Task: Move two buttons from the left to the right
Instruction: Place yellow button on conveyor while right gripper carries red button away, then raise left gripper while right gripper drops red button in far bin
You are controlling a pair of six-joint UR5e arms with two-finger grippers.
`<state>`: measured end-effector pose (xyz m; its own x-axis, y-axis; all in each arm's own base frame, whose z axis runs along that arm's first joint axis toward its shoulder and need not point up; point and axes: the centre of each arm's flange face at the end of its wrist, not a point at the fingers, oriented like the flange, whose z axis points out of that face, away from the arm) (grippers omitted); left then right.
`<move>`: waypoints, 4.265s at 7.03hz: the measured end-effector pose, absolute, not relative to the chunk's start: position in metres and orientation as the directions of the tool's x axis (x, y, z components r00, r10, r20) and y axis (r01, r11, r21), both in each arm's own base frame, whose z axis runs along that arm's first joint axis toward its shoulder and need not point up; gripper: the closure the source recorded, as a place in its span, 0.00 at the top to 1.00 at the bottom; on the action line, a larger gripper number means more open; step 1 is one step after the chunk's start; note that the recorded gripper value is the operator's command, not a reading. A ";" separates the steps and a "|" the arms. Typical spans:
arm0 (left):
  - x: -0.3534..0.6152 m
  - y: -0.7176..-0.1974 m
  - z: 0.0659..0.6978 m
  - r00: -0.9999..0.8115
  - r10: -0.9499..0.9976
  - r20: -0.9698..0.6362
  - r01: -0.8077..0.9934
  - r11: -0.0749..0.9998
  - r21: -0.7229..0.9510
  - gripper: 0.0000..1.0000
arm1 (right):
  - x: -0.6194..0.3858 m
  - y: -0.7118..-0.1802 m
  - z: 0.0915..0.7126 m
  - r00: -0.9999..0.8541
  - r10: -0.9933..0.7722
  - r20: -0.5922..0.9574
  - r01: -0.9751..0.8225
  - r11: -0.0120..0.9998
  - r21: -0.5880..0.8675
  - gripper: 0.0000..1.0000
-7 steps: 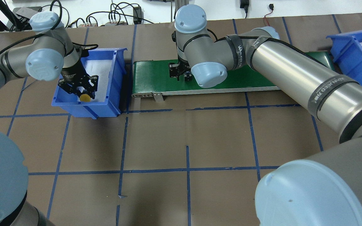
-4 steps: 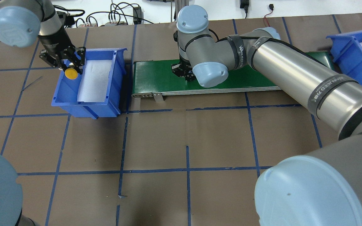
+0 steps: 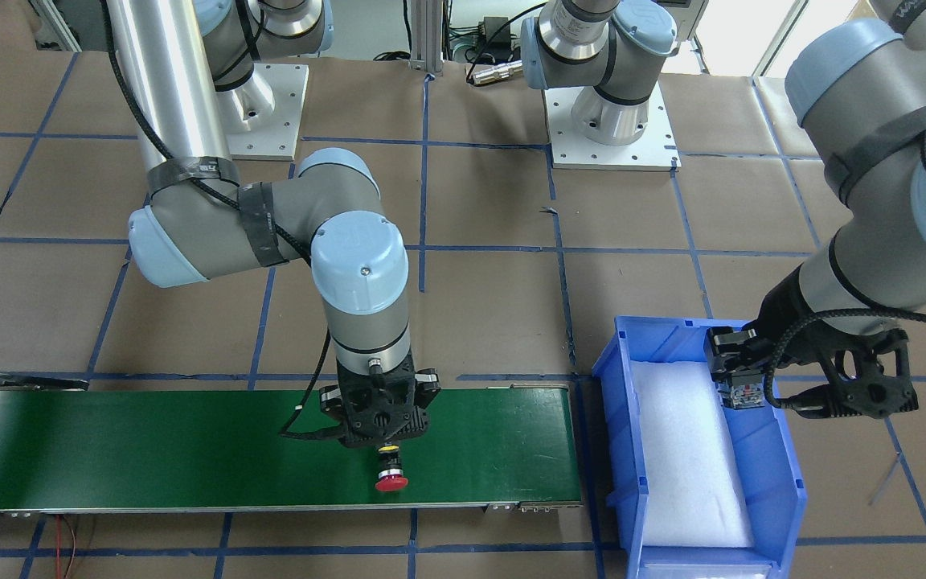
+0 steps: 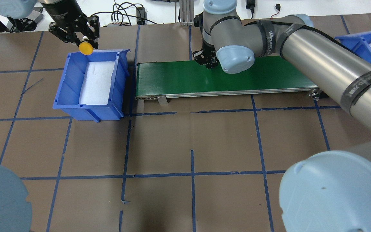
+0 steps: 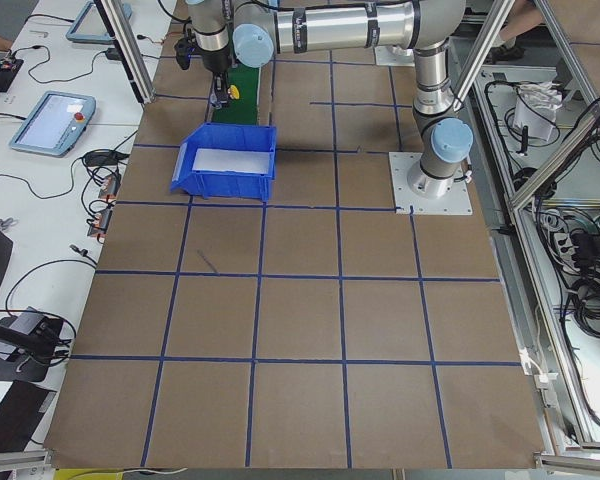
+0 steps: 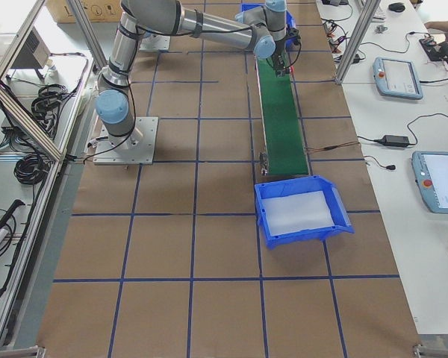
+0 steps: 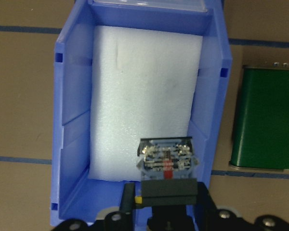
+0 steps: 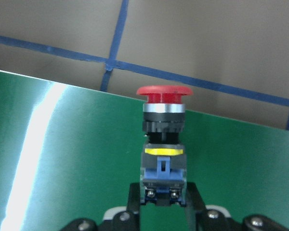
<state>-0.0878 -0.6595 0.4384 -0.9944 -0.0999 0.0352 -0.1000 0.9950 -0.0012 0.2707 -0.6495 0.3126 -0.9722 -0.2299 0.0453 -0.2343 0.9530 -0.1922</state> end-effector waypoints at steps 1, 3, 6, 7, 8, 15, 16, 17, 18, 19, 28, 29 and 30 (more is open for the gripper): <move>-0.121 -0.661 0.432 -0.993 -0.112 0.044 -0.112 0.994 -0.016 0.25 | 0.232 -0.653 0.335 -0.970 -0.236 0.059 -0.243 0.952 -0.186 0.08; -0.191 -0.662 0.408 -0.988 -0.143 0.049 -0.145 0.989 -0.036 0.25 | 0.137 -0.652 0.379 -0.971 -0.223 0.090 -0.235 0.961 -0.147 0.08; -0.265 -0.673 0.354 -0.983 -0.170 0.066 -0.175 0.982 -0.068 0.26 | -0.018 -0.628 0.418 -0.962 -0.256 0.095 -0.260 0.965 -0.031 0.08; -0.279 -0.677 0.337 -0.981 -0.178 0.072 -0.183 0.980 -0.074 0.26 | -0.067 -0.620 0.419 -0.959 -0.270 0.086 -0.272 0.962 -0.010 0.08; -0.293 -0.678 0.322 -0.980 -0.184 0.075 -0.189 0.979 -0.073 0.26 | -0.120 -0.610 0.415 -0.961 -0.268 0.070 -0.269 0.963 0.006 0.08; -0.325 -0.675 0.284 -0.979 -0.191 0.077 -0.196 0.978 -0.075 1.00 | -0.335 -0.569 0.376 -0.998 -0.068 0.005 -0.067 0.996 0.064 0.08; -0.324 -0.675 0.288 -0.979 -0.191 0.078 -0.197 0.978 -0.075 1.00 | -0.351 -0.582 0.366 -0.998 -0.067 0.003 -0.066 0.996 0.066 0.08; -0.319 -0.675 0.295 -0.978 -0.193 0.080 -0.199 0.977 -0.077 1.00 | -0.363 -0.594 0.356 -0.998 -0.067 0.001 -0.066 0.996 0.067 0.08; -0.307 -0.677 0.305 -0.977 -0.198 0.079 -0.204 0.976 -0.078 1.00 | -0.371 -0.602 0.347 -0.998 -0.067 -0.002 -0.067 0.995 0.070 0.08; -0.287 -0.680 0.315 -0.979 -0.191 0.072 -0.197 0.978 -0.073 1.00 | -0.376 -0.607 0.340 -0.998 -0.067 -0.005 -0.067 0.995 0.074 0.08; -0.101 -0.572 0.459 -0.982 -0.189 0.028 -0.189 0.982 0.011 1.00 | -0.388 -0.630 0.265 -0.997 -0.074 -0.024 -0.076 0.993 0.093 0.28; -0.091 -0.565 0.470 -0.979 -0.201 0.028 -0.201 0.979 0.009 1.00 | -0.388 -0.630 0.263 -0.997 -0.073 -0.028 -0.076 0.993 0.094 0.36; -0.080 -0.564 0.471 -0.977 -0.213 0.028 -0.213 0.977 0.014 1.00 | -0.388 -0.630 0.262 -0.997 -0.073 -0.030 -0.076 0.993 0.096 0.46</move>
<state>-0.0804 -0.5643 0.4709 -0.9766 -0.2132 0.0281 -0.2129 0.9770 0.0141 -0.3877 -0.6303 0.2615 -0.9969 -0.0729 -0.0304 -0.0755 0.9925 0.0957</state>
